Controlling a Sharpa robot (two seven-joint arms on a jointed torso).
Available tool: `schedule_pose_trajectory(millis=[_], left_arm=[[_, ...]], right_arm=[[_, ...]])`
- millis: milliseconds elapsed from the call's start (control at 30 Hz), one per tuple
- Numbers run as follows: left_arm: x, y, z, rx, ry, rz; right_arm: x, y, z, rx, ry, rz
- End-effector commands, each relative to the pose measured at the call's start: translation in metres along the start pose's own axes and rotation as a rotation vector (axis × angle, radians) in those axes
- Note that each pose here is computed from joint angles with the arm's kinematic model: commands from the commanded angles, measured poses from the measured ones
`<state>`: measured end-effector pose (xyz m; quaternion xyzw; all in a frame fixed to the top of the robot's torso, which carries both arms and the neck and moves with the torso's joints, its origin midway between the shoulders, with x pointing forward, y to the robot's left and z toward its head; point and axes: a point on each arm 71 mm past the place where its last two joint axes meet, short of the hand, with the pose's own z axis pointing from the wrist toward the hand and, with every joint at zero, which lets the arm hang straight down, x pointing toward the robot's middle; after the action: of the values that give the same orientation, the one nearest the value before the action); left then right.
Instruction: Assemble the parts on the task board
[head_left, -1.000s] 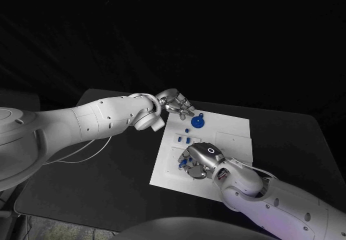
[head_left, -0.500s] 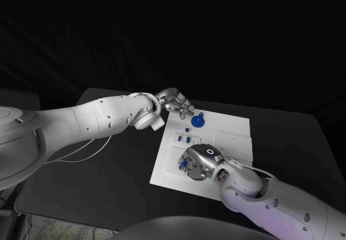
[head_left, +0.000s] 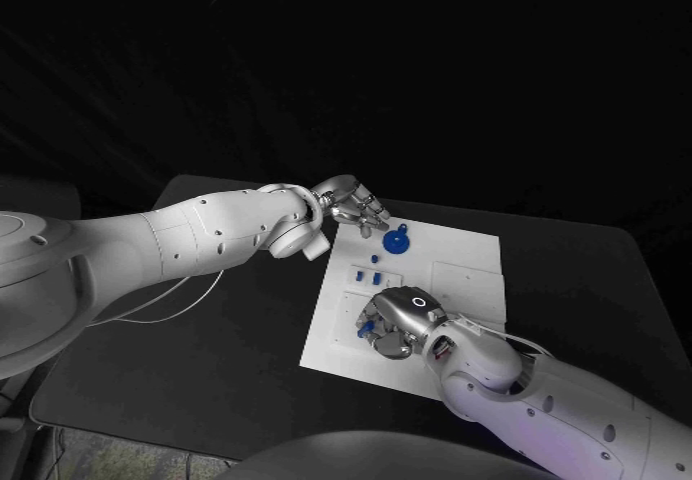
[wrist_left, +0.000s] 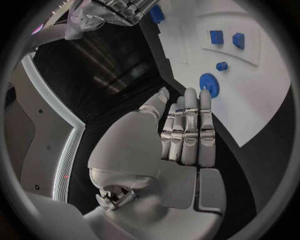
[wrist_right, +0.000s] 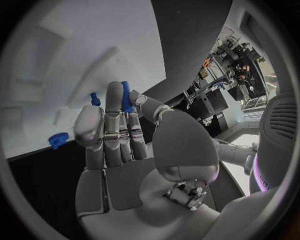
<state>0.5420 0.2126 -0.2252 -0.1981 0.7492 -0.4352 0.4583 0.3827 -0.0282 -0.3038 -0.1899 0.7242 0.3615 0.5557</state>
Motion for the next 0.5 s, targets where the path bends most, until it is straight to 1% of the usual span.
schedule_pose_trajectory(millis=[33,300,500], left_arm=[[0.0022,-0.0017,0.0007,0.009,0.016,-0.003],[0.0024,-0.0015,0.0007,0.009,0.017,-0.003],[0.0023,-0.0012,0.0005,0.008,0.017,-0.003]], right_arm=[[0.0043,-0.0010,-0.0001,0.016,0.023,-0.028],[0.0034,-0.0008,0.0006,0.031,-0.014,-0.033],[0.0039,-0.0012,0.0006,0.035,-0.011,-0.036]])
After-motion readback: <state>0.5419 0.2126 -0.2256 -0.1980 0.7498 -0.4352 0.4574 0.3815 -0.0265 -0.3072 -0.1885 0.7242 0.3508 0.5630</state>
